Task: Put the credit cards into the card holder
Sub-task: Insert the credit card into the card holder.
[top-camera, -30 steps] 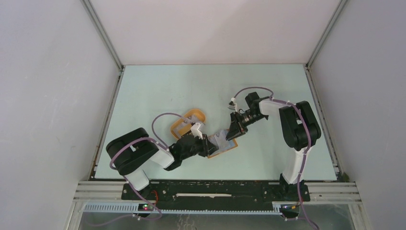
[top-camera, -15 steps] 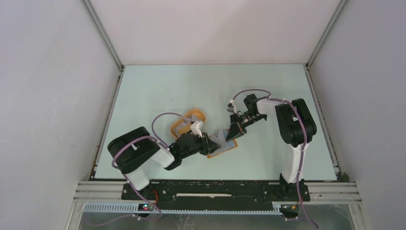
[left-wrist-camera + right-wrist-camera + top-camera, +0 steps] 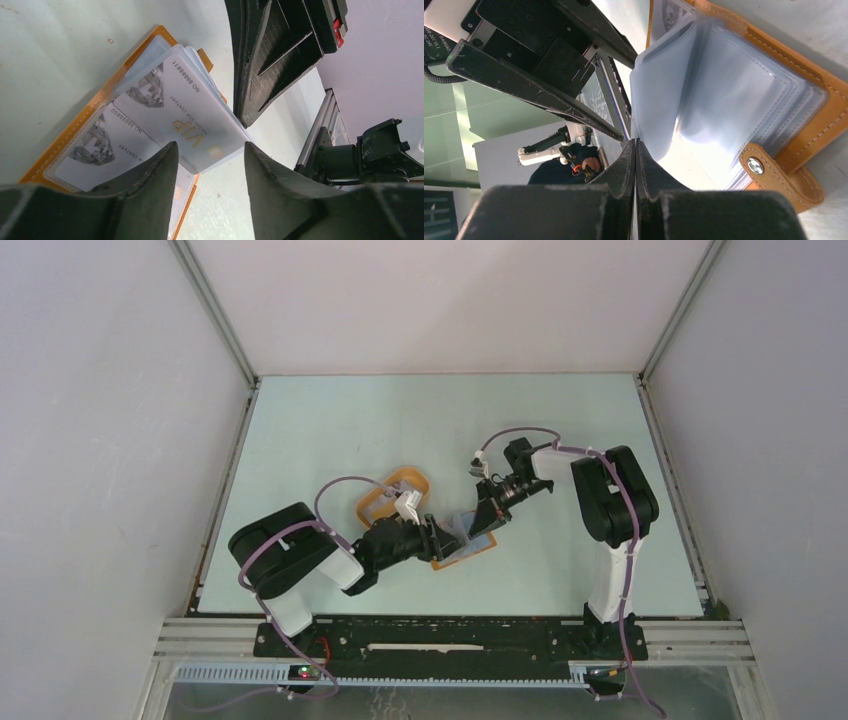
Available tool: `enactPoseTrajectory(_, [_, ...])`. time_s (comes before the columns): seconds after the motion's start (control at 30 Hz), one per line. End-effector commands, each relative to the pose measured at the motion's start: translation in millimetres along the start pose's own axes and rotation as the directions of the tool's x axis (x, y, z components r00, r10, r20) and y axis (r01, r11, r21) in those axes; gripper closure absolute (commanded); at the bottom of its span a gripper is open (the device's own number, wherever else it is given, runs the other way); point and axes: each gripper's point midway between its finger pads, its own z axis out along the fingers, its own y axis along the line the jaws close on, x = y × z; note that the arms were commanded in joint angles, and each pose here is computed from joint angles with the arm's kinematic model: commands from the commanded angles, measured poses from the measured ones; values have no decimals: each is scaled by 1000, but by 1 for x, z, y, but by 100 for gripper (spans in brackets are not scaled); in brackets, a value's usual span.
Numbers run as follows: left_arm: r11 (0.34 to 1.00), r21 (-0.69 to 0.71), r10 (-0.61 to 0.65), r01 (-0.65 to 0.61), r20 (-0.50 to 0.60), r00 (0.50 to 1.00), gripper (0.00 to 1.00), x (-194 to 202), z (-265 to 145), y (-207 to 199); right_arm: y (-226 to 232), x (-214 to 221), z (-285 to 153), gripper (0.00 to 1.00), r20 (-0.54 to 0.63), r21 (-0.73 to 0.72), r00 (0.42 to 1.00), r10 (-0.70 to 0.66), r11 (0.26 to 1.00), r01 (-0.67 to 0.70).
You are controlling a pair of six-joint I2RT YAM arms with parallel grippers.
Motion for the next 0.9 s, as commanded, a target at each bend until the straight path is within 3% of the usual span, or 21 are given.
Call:
enactPoseTrajectory(0.0, [1000,4,-4,4,16,1000,40,-3,-5,-1,5,-6,5,96,-9,-15,998,-55,998,54])
enactPoseTrajectory(0.47, [1000,-16,-20,20,28,999,29,-6,-7,2,-3,0,19,95,-65,63,994,-86,994,91])
enactPoseTrajectory(0.87, [999,-1,-54,54,48,997,29,-9,-14,2,-6,2,24,91,-84,91,992,-98,990,106])
